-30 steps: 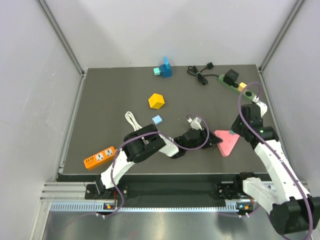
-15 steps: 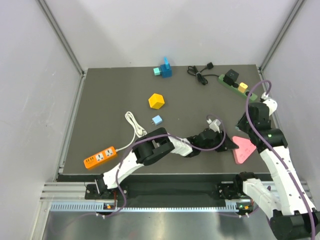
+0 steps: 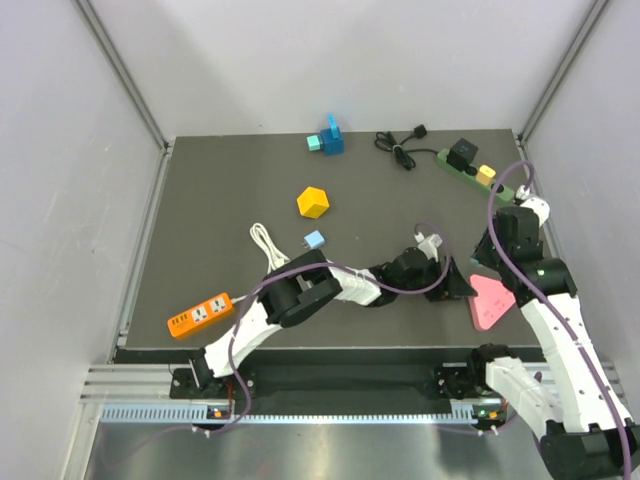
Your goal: Pull the plug off the socket
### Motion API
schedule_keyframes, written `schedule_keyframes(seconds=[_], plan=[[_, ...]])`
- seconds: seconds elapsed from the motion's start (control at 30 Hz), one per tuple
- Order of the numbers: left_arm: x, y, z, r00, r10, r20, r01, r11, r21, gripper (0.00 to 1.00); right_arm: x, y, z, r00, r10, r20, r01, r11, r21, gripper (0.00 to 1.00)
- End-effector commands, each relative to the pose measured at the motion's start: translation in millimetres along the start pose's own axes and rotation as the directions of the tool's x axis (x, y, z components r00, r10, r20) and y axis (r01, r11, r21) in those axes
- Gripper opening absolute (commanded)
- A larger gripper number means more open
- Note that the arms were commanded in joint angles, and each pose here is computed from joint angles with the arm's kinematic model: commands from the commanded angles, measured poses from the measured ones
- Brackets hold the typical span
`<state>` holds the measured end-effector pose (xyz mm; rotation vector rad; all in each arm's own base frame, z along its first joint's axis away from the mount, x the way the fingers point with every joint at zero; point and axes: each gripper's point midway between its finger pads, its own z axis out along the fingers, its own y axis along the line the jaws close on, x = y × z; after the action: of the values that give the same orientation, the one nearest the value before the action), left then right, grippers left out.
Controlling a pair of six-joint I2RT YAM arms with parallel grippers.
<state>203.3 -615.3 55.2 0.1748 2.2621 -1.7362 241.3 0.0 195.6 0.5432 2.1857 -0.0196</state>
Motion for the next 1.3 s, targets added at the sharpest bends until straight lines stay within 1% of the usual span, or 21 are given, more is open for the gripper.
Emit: schedule_keyframes(seconds=[0.0,0.13,0.2,0.23,0.4,0.43,0.5,0.53,0.57,0.6,0.63,0.7,0.73,0.8,0.83,0.93,0.97,1.03,1.1,1.13,1.27], plan=[[2.7,42.0,-31.7,0.999,0.016,-0.050,-0.024,0.988,-0.154,0.72,-28.0,18.3,-16.9,0.997,-0.012,0.075,0.020,0.995,-0.097,0.00],[-10.8,17.7,-58.4,0.997,0.072,-0.041,-0.077,0.989,-0.126,0.75,-19.1,33.9,-13.3,0.999,-0.028,0.032,0.033,0.983,-0.179,0.00],[-14.9,24.4,-75.2,0.997,0.070,-0.033,-0.074,0.986,-0.151,0.75,-16.2,43.1,-13.3,0.999,-0.031,0.022,0.036,0.973,-0.230,0.00],[-23.5,8.3,-84.9,0.996,0.089,-0.011,-0.090,0.987,-0.131,0.76,-14.4,45.4,-12.4,0.999,-0.032,0.018,0.036,0.969,-0.243,0.00],[-36.1,21.0,-142.6,0.993,0.101,0.054,-0.088,0.974,-0.208,0.76,-7.4,61.1,-7.5,0.997,-0.074,-0.011,0.067,0.945,-0.321,0.00],[-43.2,5.9,-155.7,0.989,0.128,0.077,-0.111,0.975,-0.192,0.76,-5.1,62.2,-4.9,0.996,-0.082,-0.019,0.071,0.943,-0.325,0.00],[-40.0,24.2,-182.7,0.988,0.124,0.087,-0.097,0.960,-0.264,0.75,-1.7,73.7,-3.9,0.995,-0.091,-0.034,0.071,0.921,-0.382,0.00],[-46.9,6.5,-197.5,0.981,0.158,0.115,-0.126,0.961,-0.245,0.75,4.7,76.6,1.3,0.993,-0.100,-0.055,0.071,0.916,-0.394,0.00],[-39.9,21.8,-213.9,0.984,0.145,0.105,-0.109,0.949,-0.296,0.74,9.2,85.9,-0.1,0.992,-0.106,-0.072,0.063,0.894,-0.444,0.00],[-42.2,20.8,-224.4,0.979,0.159,0.125,-0.113,0.943,-0.313,0.74,7.0,94.1,2.2,0.993,-0.097,-0.064,0.055,0.877,-0.477,0.00],[-48.3,-1.7,-239.6,0.967,0.202,0.158,-0.151,0.946,-0.286,0.73,15.0,98.2,5.7,0.992,-0.098,-0.081,0.045,0.865,-0.501,0.00],[-40.2,6.0,-264.1,0.964,0.217,0.154,-0.154,0.926,-0.344,0.73,24.6,116.1,2.4,0.990,-0.095,-0.106,0.014,0.810,-0.586,0.00],[-49.8,-13.1,-281.9,0.943,0.261,0.208,-0.180,0.923,-0.341,0.73,29.1,123.6,7.2,0.990,-0.089,-0.106,0.006,0.791,-0.611,0.00],[-44.6,-8.3,-307.2,0.937,0.275,0.213,-0.172,0.898,-0.405,0.72,41.3,141.3,5.6,0.985,-0.105,-0.135,-0.009,0.756,-0.654,0.00],[-52.0,-29.2,-325.6,0.911,0.313,0.269,-0.195,0.901,-0.388,0.72,54.5,146.7,13.8,0.977,-0.127,-0.173,-0.016,0.758,-0.652,0.00],[-57.2,-40.8,-372.0,0.863,0.351,0.364,-0.174,0.883,-0.437,0.72,81.8,183.0,17.8,0.958,-0.191,-0.212,-0.014,0.710,-0.704,0.00],[-61.0,-35.7,-385.1,0.839,0.366,0.403,-0.154,0.870,-0.469,0.72,83.8,199.6,16.4,0.962,-0.194,-0.192,-0.013,0.672,-0.740,0.00],[-63.9,-51.1,-412.2,0.792,0.377,0.480,-0.150,0.882,-0.446,0.75,119.4,229.8,12.5,0.934,-0.252,-0.251,-0.044,0.619,-0.784,0.00],[-62.4,-43.4,-431.2,0.770,0.386,0.508,-0.119,0.869,-0.481,0.77,136.9,269.9,-7.2,0.929,-0.288,-0.234,-0.057,0.512,-0.857,0.00],[-61.6,-49.4,-442.3,0.751,0.382,0.539,-0.116,0.880,-0.461,0.79,150.3,284.6,-2.4,0.915,-0.315,-0.252,-0.062,0.509,-0.859,0.00],[-55.8,-44.3,-462.1,0.738,0.377,0.559,-0.083,0.873,-0.480,0.79,189.8,333.8,-6.8,0.879,-0.395,-0.266,-0.058,0.465,-0.884,0.00]])
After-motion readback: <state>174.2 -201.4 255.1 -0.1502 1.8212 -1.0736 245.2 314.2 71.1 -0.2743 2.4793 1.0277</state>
